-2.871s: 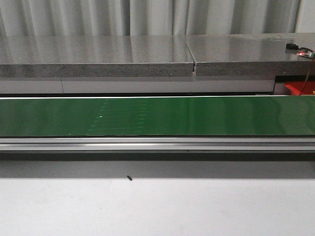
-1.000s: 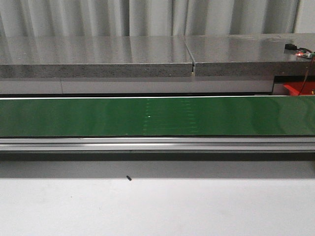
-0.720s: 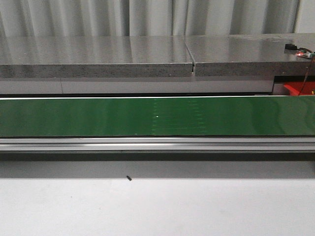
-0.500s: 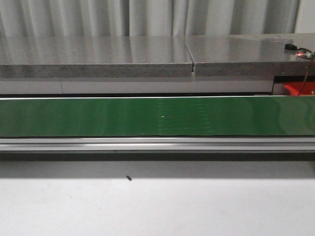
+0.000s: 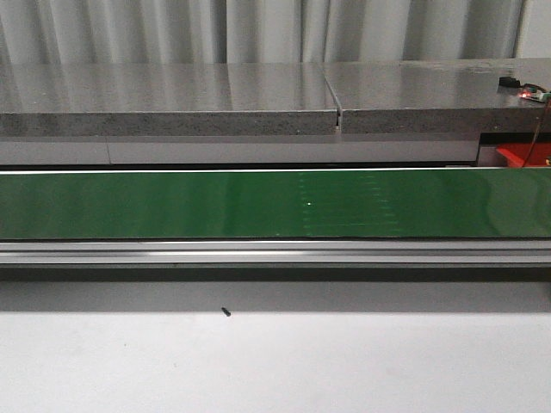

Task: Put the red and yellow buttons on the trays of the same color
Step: 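Move the right gripper back over the conveyor end, then move the left gripper over the yellow buttons on the table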

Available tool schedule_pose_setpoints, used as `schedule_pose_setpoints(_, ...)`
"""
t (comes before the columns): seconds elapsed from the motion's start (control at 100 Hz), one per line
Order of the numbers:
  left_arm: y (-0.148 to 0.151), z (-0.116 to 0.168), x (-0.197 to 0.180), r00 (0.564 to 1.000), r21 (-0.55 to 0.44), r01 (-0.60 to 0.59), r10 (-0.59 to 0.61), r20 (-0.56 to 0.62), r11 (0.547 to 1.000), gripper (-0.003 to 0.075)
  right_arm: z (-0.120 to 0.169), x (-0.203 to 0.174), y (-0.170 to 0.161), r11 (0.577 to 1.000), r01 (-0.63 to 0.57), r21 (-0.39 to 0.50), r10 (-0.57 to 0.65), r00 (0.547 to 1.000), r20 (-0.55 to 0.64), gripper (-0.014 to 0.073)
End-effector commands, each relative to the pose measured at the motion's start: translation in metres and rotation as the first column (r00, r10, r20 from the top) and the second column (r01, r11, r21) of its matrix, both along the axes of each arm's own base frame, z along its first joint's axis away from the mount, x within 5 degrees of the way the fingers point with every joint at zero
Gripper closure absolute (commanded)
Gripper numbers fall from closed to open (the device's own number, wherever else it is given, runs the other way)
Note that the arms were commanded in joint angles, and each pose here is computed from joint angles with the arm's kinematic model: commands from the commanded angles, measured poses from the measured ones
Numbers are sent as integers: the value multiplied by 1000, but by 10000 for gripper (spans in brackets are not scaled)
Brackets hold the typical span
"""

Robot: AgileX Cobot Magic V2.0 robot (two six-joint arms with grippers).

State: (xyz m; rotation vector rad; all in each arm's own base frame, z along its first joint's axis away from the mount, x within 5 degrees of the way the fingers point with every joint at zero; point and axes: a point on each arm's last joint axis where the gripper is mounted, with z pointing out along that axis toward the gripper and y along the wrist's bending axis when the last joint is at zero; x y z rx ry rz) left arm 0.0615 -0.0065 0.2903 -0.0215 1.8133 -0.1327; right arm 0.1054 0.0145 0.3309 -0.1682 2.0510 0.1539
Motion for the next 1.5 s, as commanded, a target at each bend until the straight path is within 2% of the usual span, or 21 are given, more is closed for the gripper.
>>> schedule_pose_setpoints(0.0,0,15,1,995,-25,3,0,100,1000,741,12,2,-1,1000,16,2,-16,997,78,704)
schedule_pose_setpoints(0.15,0,18,2,992,-33,2,2,124,999,734,12,2,-1,1000,16,2,-16,997,78,704)
schedule_pose_setpoints(0.25,0,18,2,992,-33,2,2,124,999,661,12,2,-1,1000,16,2,-16,997,78,704)
schedule_pose_setpoints(0.32,0,18,2,992,-33,2,2,124,999,558,12,2,-1,1000,16,2,-16,997,78,704)
schedule_pose_setpoints(0.49,0,18,2,992,-33,2,2,124,999,207,12,2,-1,1000,16,2,-16,997,78,704)
schedule_pose_setpoints(0.52,0,18,2,992,-33,2,2,124,999,159,12,2,-1,1000,16,2,-16,997,78,704)
schedule_pose_setpoints(0.58,0,18,2,991,-33,1,3,133,999,122,12,2,-1,1000,16,2,-16,997,78,704)
schedule_pose_setpoints(0.82,0,22,3,986,-36,-2,8,166,999,123,12,2,-1,1000,16,2,-16,997,78,704)
schedule_pose_setpoints(0.89,1,26,7,984,-61,-16,27,174,998,125,12,2,-1,1000,16,2,-16,997,78,704)
schedule_pose_setpoints(0.99,5,37,20,988,-128,-80,96,122,989,125,12,2,-1,1000,16,2,-16,997,78,704)
schedule_pose_setpoints(1.14,19,53,59,978,-119,-205,208,15,972,125,12,2,-1,1000,16,2,-16,997,78,704)
schedule_pose_setpoints(1.3,48,63,111,939,-112,-341,331,-97,933,153,12,2,-1,1000,16,2,-16,997,78,704)
schedule_pose_setpoints(1.491,76,63,174,907,-99,-396,372,-199,913,168,12,2,-1,1000,16,2,-16,997,78,704)
